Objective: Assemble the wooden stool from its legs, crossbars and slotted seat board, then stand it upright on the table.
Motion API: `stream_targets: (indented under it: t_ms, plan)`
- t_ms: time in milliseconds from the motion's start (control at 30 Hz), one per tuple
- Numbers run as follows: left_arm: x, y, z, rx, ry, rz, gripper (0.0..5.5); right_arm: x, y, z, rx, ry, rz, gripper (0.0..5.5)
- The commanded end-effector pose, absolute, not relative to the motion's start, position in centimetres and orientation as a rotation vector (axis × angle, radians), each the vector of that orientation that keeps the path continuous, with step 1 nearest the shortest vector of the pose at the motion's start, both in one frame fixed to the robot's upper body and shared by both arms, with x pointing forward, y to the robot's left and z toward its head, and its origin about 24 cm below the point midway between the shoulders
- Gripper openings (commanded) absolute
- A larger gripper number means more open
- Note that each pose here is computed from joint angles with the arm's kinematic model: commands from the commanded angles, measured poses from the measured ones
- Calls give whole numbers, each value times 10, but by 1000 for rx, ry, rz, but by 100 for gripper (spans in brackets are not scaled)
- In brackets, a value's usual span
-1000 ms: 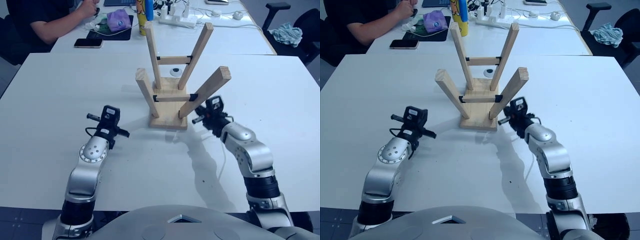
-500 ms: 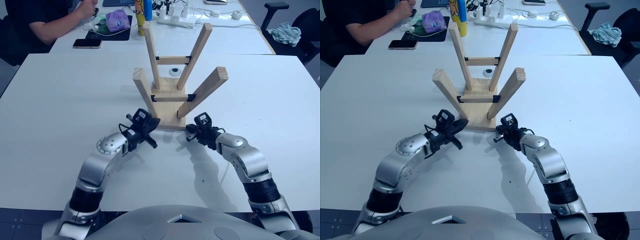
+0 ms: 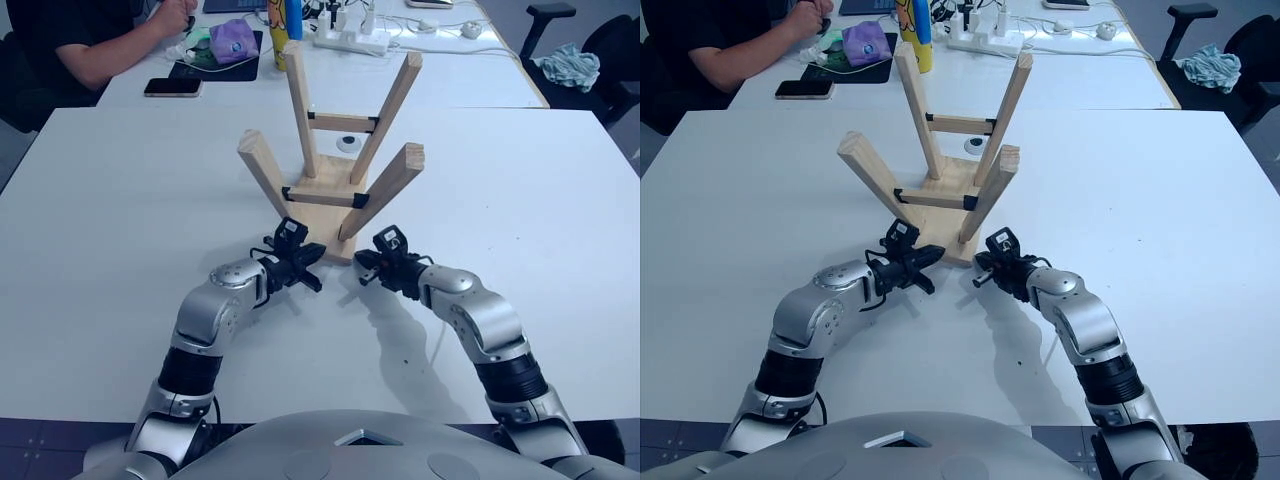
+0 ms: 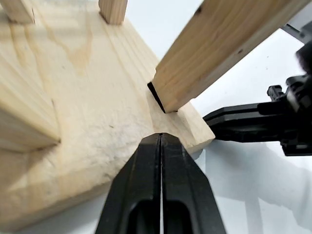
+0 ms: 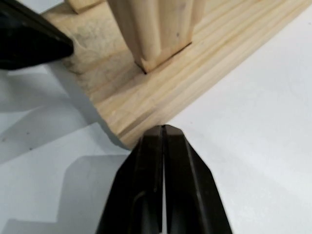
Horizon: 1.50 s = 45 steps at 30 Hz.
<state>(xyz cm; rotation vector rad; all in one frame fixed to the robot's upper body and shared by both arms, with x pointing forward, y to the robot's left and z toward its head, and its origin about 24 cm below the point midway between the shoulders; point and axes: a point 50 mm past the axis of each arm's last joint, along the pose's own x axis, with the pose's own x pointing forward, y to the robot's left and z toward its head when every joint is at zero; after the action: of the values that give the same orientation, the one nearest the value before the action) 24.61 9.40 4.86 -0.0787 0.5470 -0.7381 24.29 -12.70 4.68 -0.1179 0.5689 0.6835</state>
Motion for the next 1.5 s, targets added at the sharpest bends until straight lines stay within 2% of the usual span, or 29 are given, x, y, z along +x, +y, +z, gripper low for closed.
stream_targets:
  t_ms: [33,267,567,700,767,833,900,1000,1133,1233,1433,1500]
  plan:
    - [248,109,38,-64,605,-649,0,244,-129,49,-132,571,705,0]
    - [259,113,49,-82,524,-604,0,246,-132,45,-148,589,717,0]
    - [261,115,31,-20,599,-622,0,249,-118,47,-141,559,789,0]
    - [258,116,25,-11,630,-630,0,255,-125,53,-150,529,761,0]
    - [257,118,24,-11,638,-626,0,266,-141,69,-136,462,726,0]
    - [255,123,21,-15,648,-612,0,285,-158,108,-38,335,726,0]
    - [252,127,18,-22,658,-595,0,294,-168,159,85,187,837,0]
    - [251,129,15,-27,667,-588,0,293,-184,226,210,1,998,0]
    - [251,128,15,-40,666,-589,0,282,-185,283,470,-204,1212,0]
    - [252,127,15,-42,665,-594,0,272,-175,301,583,-291,1334,0]
    - [255,126,16,-38,663,-613,0,267,-165,312,707,-438,1252,0]
    - [255,125,16,-37,664,-619,0,265,-141,288,635,-338,1234,0]
